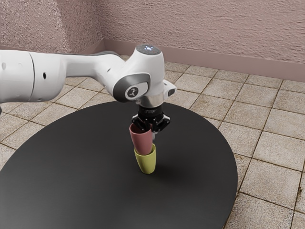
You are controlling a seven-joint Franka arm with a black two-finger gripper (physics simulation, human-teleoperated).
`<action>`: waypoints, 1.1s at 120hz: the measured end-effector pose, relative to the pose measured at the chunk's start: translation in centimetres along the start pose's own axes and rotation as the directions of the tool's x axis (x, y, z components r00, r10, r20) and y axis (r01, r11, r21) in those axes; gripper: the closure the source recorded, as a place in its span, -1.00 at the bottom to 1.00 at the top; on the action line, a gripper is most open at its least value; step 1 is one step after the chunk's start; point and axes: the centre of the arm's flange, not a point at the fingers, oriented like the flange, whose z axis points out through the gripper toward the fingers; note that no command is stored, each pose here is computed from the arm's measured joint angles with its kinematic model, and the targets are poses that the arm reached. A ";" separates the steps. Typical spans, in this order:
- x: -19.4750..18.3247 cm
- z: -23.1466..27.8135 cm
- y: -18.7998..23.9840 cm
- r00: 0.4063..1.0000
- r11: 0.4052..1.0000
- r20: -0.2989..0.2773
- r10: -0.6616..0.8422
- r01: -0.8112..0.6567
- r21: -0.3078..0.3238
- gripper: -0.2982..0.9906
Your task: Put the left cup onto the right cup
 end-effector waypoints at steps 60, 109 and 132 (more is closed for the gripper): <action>0.1 1.0 0.2 1.000 1.000 0.009 -0.010 0.010 -0.004 0.63; 0.2 1.2 0.3 1.000 1.000 0.011 -0.009 0.009 -0.011 -0.28; 0.1 1.2 0.4 1.000 1.000 0.011 -0.007 0.007 -0.012 -0.43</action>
